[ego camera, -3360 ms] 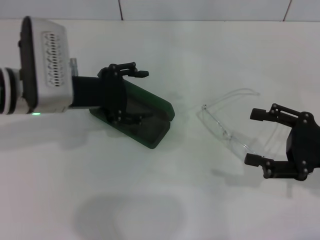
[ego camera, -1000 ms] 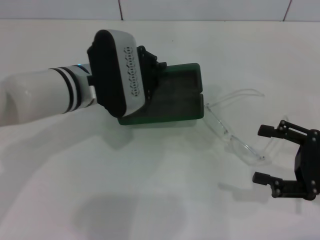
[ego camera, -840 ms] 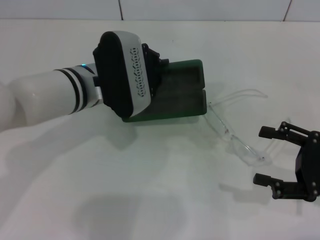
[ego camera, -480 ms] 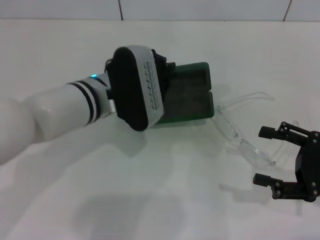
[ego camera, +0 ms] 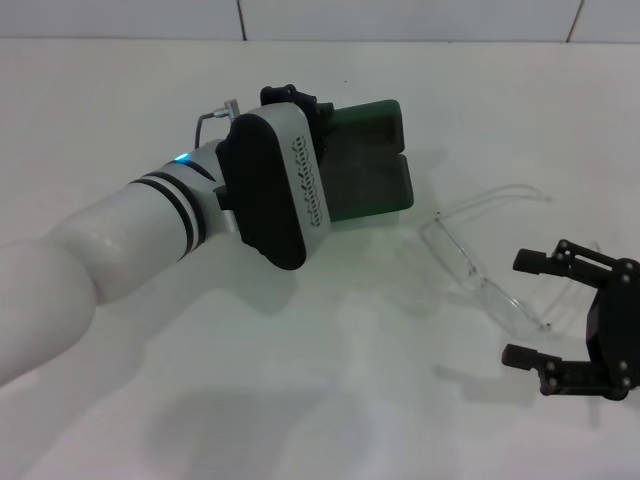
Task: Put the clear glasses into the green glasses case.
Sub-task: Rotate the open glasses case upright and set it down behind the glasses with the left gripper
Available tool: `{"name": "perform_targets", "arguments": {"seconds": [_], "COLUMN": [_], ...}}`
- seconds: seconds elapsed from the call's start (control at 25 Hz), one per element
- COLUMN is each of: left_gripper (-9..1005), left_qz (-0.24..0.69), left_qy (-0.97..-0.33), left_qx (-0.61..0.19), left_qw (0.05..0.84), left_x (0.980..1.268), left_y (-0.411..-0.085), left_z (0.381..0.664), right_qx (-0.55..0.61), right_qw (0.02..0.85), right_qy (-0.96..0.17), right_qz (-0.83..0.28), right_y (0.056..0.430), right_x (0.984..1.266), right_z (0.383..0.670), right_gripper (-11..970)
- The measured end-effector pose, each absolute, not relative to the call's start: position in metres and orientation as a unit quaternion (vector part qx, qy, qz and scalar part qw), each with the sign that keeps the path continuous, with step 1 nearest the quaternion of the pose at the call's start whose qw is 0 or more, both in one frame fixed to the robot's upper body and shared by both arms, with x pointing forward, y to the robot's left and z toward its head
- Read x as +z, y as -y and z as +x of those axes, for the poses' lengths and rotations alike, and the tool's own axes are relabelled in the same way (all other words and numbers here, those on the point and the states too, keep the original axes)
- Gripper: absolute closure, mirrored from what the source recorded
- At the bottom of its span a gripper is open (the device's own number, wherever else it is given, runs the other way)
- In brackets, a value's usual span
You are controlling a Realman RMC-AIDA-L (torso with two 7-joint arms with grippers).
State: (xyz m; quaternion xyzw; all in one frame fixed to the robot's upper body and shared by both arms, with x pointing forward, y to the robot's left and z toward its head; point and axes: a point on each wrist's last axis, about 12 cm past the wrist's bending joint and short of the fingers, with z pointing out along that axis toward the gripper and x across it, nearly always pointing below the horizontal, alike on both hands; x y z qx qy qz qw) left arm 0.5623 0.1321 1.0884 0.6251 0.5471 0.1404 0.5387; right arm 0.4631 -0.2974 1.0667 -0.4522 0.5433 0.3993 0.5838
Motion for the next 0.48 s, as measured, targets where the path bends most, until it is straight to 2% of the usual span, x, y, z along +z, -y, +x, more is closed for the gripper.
{"name": "perform_targets", "arguments": {"seconds": [0.48], "left_gripper": [887], "left_qz": [0.630], "left_qy": [-0.524], "left_qx": [0.168], "left_qw": [0.549], "left_x": [1.081], "left_y": [-0.120], "left_z": [0.550], "right_qx": [0.398], "right_qw": [0.584], "right_qy": [-0.542], "right_qz": [-0.454], "right_y": [0.297], "right_x": [1.067], "right_z": [0.464], "right_gripper": [96]}}
